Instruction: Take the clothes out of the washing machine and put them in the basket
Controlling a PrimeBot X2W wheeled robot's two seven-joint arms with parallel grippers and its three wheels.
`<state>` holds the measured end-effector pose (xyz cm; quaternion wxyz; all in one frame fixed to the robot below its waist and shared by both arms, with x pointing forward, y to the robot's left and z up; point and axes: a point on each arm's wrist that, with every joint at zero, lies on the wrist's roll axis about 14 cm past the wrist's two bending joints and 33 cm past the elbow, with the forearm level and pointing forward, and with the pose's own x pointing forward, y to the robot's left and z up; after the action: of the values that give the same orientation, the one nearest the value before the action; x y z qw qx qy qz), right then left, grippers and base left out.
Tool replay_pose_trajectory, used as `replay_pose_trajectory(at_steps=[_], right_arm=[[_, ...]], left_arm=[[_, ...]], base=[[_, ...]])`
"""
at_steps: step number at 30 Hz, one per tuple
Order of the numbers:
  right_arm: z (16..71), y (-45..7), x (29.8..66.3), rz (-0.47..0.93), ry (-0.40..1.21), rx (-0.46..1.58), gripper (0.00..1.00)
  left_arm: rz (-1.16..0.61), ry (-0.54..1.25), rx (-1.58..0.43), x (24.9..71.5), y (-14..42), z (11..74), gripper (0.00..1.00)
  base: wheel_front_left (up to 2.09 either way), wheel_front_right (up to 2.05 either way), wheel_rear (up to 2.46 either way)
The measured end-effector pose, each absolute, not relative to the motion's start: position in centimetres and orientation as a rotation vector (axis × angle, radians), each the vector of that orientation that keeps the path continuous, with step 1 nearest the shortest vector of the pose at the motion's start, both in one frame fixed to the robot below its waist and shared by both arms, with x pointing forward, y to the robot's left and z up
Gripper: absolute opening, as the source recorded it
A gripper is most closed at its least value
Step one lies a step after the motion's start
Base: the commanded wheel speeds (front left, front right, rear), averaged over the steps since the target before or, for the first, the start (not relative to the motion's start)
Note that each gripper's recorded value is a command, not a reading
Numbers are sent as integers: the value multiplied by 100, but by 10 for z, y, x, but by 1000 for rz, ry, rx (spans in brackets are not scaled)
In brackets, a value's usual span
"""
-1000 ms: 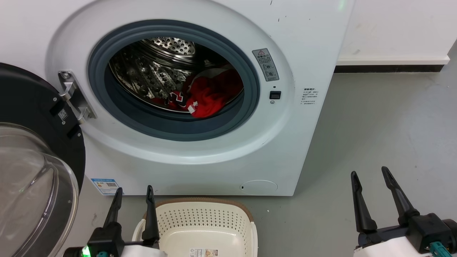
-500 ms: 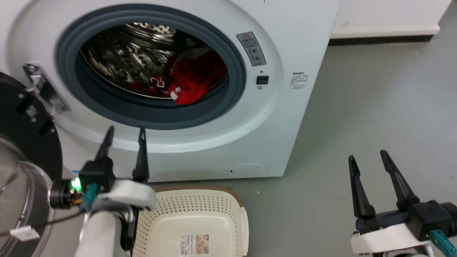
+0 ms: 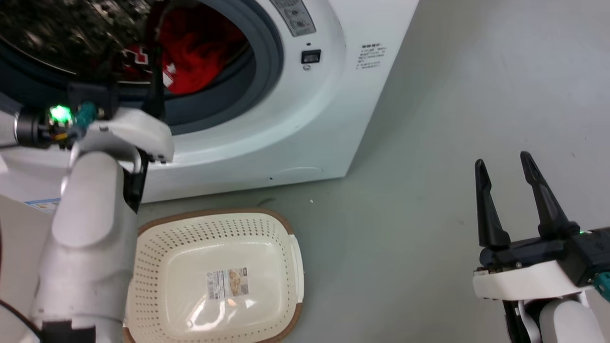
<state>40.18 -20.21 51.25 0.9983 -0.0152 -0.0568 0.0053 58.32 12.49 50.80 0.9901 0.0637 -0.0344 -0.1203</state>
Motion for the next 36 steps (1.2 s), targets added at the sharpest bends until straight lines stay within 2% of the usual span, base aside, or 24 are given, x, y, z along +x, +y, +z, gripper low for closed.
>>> replay_pose_trajectory(at_steps=[9,16,28,36], right_arm=[[497,-220,421,-35,-83,-24,100],[479,-233,435,-66,-46,-33,100],[449,-236,449,-71,21,-28,100],[439,-239,451,-76,42,-28,100]], left_arm=[[-284,140,185,652,111,466,100],[-311,380,219,681,100,413,100],[-336,715,227,694,92,342,100],[-346,811,207,697,89,330,100]], base=[[0,0,0],[0,0,0],[0,0,0],[0,0,0]])
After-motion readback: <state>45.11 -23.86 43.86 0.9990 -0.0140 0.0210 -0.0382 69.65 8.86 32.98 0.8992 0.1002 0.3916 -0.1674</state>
